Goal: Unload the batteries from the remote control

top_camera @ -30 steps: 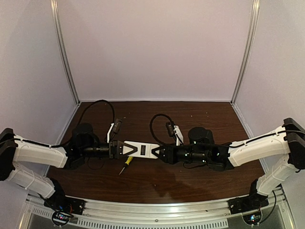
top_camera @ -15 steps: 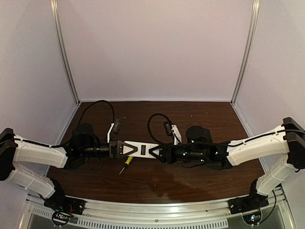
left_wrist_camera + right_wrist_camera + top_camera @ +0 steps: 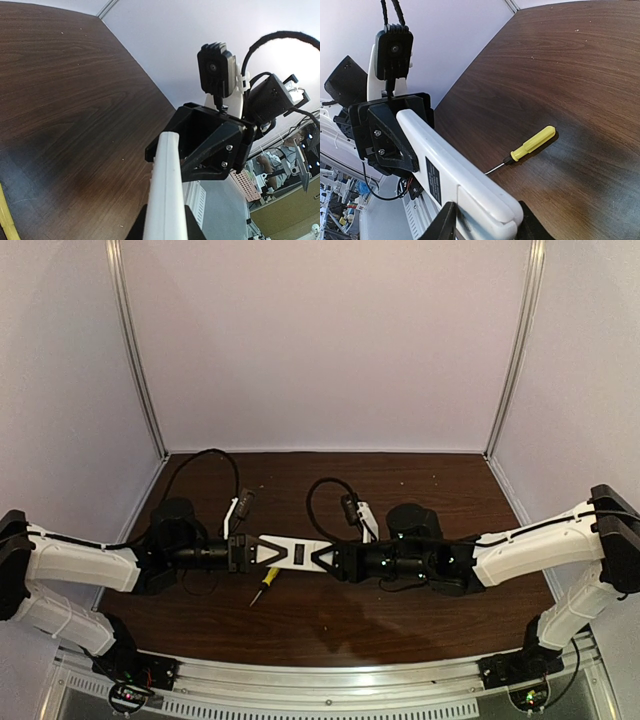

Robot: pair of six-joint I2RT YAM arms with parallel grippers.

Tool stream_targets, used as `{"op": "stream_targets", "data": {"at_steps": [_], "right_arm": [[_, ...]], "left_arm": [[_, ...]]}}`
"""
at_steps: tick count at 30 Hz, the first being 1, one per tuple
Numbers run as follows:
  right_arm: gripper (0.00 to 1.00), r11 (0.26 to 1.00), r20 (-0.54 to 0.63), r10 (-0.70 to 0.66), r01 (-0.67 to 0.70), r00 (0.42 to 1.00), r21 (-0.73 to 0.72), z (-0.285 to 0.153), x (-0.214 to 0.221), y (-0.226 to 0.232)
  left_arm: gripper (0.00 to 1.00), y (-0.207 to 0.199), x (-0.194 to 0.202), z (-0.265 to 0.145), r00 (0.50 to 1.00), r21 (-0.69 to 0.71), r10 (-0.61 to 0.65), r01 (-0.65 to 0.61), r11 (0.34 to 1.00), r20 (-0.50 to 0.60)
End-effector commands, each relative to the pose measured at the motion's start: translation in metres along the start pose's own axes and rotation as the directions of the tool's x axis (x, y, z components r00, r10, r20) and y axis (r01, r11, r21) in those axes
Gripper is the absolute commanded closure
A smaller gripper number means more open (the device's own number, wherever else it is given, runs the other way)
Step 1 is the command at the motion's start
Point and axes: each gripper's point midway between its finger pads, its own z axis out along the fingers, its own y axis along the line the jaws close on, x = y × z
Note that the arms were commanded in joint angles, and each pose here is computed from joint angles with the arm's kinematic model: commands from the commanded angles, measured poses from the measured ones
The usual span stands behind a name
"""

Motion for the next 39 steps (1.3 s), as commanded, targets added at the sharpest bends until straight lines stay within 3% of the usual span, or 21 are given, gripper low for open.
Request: {"op": "stream_targets", "data": {"at_steps": [1, 17, 24, 39], "right_arm": [[0.69, 0.999, -0.003, -0.027, 0.027, 1.0, 0.046, 0.004, 0.004, -0.009], [0.73, 0.999, -0.008, -0.033, 0.034, 0.999, 0.035, -0.002, 0.012, -0.013], [0.68, 0.999, 0.0, -0.048, 0.048, 0.999, 0.008, -0.01, 0.013, -0.009], [0.68, 0.999, 0.002, -0.052, 0.052, 0.999, 0.002, -0.018, 0.01, -0.006]], "left_arm": [[1.0, -0.019, -0.014, -0.001, 0.998, 0.05, 0.043, -0.045, 0.998, 0.042], [1.0, -0.026, -0.012, -0.001, 0.998, 0.088, 0.046, -0.048, 0.995, 0.031], [1.0, -0.035, -0.01, -0.001, 0.999, 0.145, 0.043, -0.044, 0.988, 0.015], [1.0, -0.033, -0.011, -0.001, 0.999, 0.135, 0.044, -0.047, 0.99, 0.022]]}}
